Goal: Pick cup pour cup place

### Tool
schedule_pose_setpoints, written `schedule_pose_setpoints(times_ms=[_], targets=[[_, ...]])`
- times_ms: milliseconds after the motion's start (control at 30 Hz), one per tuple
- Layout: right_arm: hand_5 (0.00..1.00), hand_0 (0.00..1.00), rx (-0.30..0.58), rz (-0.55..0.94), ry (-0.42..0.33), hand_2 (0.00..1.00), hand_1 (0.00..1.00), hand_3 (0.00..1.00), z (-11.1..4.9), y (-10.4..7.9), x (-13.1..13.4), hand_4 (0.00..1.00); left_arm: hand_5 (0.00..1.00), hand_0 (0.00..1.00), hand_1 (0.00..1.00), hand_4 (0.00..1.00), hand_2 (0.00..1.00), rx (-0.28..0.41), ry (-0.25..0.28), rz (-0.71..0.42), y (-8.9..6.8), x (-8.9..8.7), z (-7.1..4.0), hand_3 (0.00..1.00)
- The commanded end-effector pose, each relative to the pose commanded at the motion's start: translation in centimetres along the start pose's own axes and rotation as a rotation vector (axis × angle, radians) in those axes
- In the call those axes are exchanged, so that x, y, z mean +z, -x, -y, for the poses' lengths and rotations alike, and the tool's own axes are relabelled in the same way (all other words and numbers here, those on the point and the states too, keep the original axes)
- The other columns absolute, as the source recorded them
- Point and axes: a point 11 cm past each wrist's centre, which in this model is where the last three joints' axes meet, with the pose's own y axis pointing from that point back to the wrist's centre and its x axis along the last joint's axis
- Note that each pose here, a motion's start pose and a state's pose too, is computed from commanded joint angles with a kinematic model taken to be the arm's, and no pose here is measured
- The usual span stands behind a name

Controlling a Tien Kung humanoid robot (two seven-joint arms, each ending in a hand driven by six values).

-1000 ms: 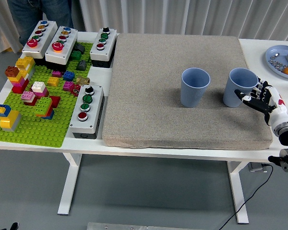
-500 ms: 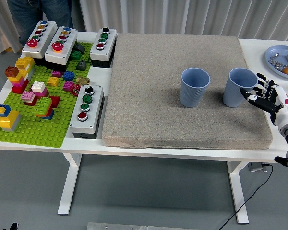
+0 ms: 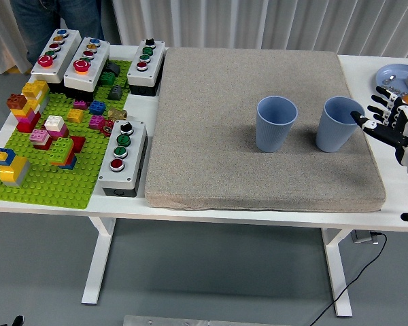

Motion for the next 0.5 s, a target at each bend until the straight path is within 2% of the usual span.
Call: schedule_pose_setpoints(times_ms=[200, 400, 433, 500], targets=[[0.387, 0.942, 0.017, 0.043, -0.079, 0.888, 0.838, 0.914, 1.3, 0.0, -3.3, 0.854, 0.983, 0.713, 0.652, 0.469, 0.729, -0.006, 0.006, -0.006, 0.4, 0.4, 0.0, 0.654], [0.387, 0.941, 0.044, 0.073, -0.108, 0.88, 0.837, 0.91, 2.0, -0.5, -4.4, 0.854, 0.982, 0.713, 0.652, 0.468, 0.73, -0.007, 0.009, -0.007, 0.4, 0.5, 0.0, 0.654], [0.389, 0.941, 0.056, 0.089, -0.117, 0.843, 0.826, 0.903, 2.2, -0.6, -4.6, 0.856, 0.985, 0.714, 0.653, 0.47, 0.728, -0.007, 0.009, -0.004, 0.4, 0.5, 0.0, 0.655], [0.389, 0.941, 0.068, 0.11, -0.128, 0.843, 0.826, 0.903, 2.4, -0.7, -4.7, 0.856, 0.985, 0.714, 0.653, 0.47, 0.728, -0.006, 0.008, 0.0, 0.3, 0.5, 0.0, 0.655]])
